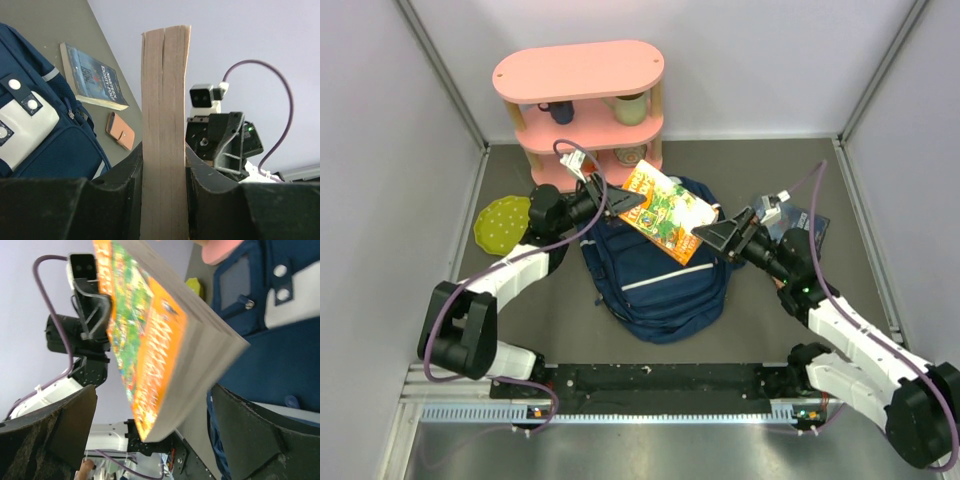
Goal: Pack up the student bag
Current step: Pick up the book from the center of the board.
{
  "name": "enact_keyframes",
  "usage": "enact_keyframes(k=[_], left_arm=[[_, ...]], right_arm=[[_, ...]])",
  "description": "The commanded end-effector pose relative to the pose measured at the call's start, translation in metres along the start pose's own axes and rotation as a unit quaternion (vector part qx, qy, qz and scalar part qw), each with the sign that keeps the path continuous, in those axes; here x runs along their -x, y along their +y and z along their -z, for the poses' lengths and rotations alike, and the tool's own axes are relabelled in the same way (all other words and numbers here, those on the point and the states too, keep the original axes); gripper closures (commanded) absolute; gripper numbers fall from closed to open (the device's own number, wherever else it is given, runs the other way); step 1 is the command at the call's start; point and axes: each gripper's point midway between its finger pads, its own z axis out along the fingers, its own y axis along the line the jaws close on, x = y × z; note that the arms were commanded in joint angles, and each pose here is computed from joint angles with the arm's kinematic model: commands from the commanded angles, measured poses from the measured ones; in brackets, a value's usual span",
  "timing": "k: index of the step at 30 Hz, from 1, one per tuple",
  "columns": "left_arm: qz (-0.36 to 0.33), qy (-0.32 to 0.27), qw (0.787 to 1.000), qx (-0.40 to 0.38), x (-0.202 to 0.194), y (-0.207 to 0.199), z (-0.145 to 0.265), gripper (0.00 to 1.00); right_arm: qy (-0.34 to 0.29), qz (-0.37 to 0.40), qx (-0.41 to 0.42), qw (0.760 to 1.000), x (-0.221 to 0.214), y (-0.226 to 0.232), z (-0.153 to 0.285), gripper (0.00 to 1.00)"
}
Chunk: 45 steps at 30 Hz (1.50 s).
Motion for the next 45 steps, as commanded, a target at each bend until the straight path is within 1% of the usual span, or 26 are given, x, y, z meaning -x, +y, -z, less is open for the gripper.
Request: enact_keyframes(k=[1, 2, 4, 7, 8, 12, 15, 17, 18, 20, 21, 23, 24, 26, 28, 32, 36, 37, 38, 39, 40, 41, 43, 44, 45], left_arm=[[-0.029, -0.071, 0.994, -0.083, 0.028, -0.044, 0.004, 1.00], [-0.021, -0.070, 0.994, -0.084, 0.027, -0.042, 0.004, 1.00], [-0.022, -0.069, 0.993, -0.089, 0.027, -0.043, 0.003, 1.00], [-0.017, -0.067, 0.993, -0.096, 0.025, -0.042, 0.002, 1.00], [-0.013, -0.064, 0.993, -0.096, 0.024, -0.041, 0.002, 1.00], [-0.013, -0.059, 0.994, -0.092, 0.022, -0.038, 0.002, 1.00], [-0.014, -0.056, 0.995, -0.084, 0.019, -0.033, 0.002, 1.00], [-0.015, -0.053, 0.995, -0.078, 0.018, -0.031, 0.002, 1.00], [-0.016, -0.053, 0.996, -0.076, 0.019, -0.030, 0.001, 1.00], [-0.018, -0.051, 0.996, -0.075, 0.018, -0.030, 0.001, 1.00], [-0.018, -0.051, 0.996, -0.075, 0.019, -0.030, 0.001, 1.00], [-0.018, -0.050, 0.996, -0.075, 0.019, -0.030, 0.000, 1.00], [-0.018, -0.050, 0.996, -0.075, 0.019, -0.029, 0.000, 1.00], [-0.016, -0.049, 0.996, -0.073, 0.019, -0.027, -0.001, 1.00], [-0.014, -0.047, 0.996, -0.073, 0.018, -0.026, -0.001, 1.00], [-0.009, -0.049, 0.996, -0.074, 0.017, -0.022, -0.001, 1.00], [-0.003, -0.046, 0.996, -0.080, 0.018, -0.022, -0.004, 1.00], [-0.003, -0.046, 0.996, -0.082, 0.018, -0.022, -0.004, 1.00], [-0.003, -0.045, 0.996, -0.083, 0.017, -0.022, -0.004, 1.00], [-0.003, -0.044, 0.996, -0.082, 0.017, -0.021, -0.004, 1.00], [-0.007, -0.043, 0.996, -0.081, 0.016, -0.021, -0.004, 1.00], [-0.006, -0.040, 0.996, -0.076, 0.015, -0.019, -0.005, 1.00], [-0.016, -0.031, 0.997, -0.070, 0.013, -0.017, -0.005, 1.00], [-0.010, -0.023, 0.998, -0.056, 0.011, -0.011, -0.006, 0.95], [-0.014, -0.018, 0.998, -0.051, 0.010, -0.011, -0.006, 0.75]], right_arm=[[-0.022, -0.028, -0.010, 0.999, -0.001, -0.013, 0.002, 0.05], [-0.023, -0.030, 0.004, 0.999, -0.001, -0.008, 0.002, 0.05], [-0.021, -0.039, 0.001, 0.999, -0.002, -0.013, -0.001, 0.05], [-0.018, -0.049, 0.019, 0.998, -0.001, -0.007, -0.007, 0.05], [-0.023, -0.051, 0.038, 0.998, 0.002, -0.002, -0.009, 0.05], [-0.032, -0.061, 0.070, 0.995, 0.009, 0.010, -0.014, 0.05], [-0.027, -0.060, 0.080, 0.995, 0.011, 0.016, -0.021, 0.07], [-0.034, -0.063, 0.089, 0.994, 0.016, 0.020, -0.022, 0.14], [-0.035, -0.063, 0.089, 0.993, 0.017, 0.020, -0.024, 0.22], [-0.033, -0.062, 0.098, 0.993, 0.018, 0.025, -0.027, 0.27], [-0.033, -0.065, 0.099, 0.992, 0.019, 0.024, -0.029, 0.33], [-0.034, -0.067, 0.117, 0.990, 0.022, 0.032, -0.030, 0.39], [-0.033, -0.070, 0.116, 0.990, 0.021, 0.030, -0.032, 0.46], [-0.030, -0.075, 0.125, 0.989, 0.022, 0.034, -0.033, 0.52], [-0.021, -0.084, 0.127, 0.988, 0.020, 0.033, -0.034, 0.55], [-0.013, -0.090, 0.131, 0.987, 0.018, 0.033, -0.036, 0.52], [-0.013, -0.093, 0.131, 0.987, 0.018, 0.033, -0.037, 0.58], [-0.011, -0.094, 0.131, 0.987, 0.017, 0.033, -0.037, 0.65], [-0.012, -0.093, 0.133, 0.987, 0.018, 0.033, -0.037, 0.75], [-0.011, -0.094, 0.132, 0.987, 0.017, 0.033, -0.036, 0.90], [-0.012, -0.092, 0.132, 0.987, 0.017, 0.033, -0.036, 0.97], [-0.013, -0.090, 0.129, 0.987, 0.018, 0.032, -0.036, 1.00], [-0.014, -0.083, 0.118, 0.989, 0.017, 0.028, -0.036, 1.00], [-0.016, -0.080, 0.115, 0.990, 0.016, 0.027, -0.035, 1.00], [-0.018, -0.074, 0.105, 0.992, 0.016, 0.025, -0.032, 1.00]])
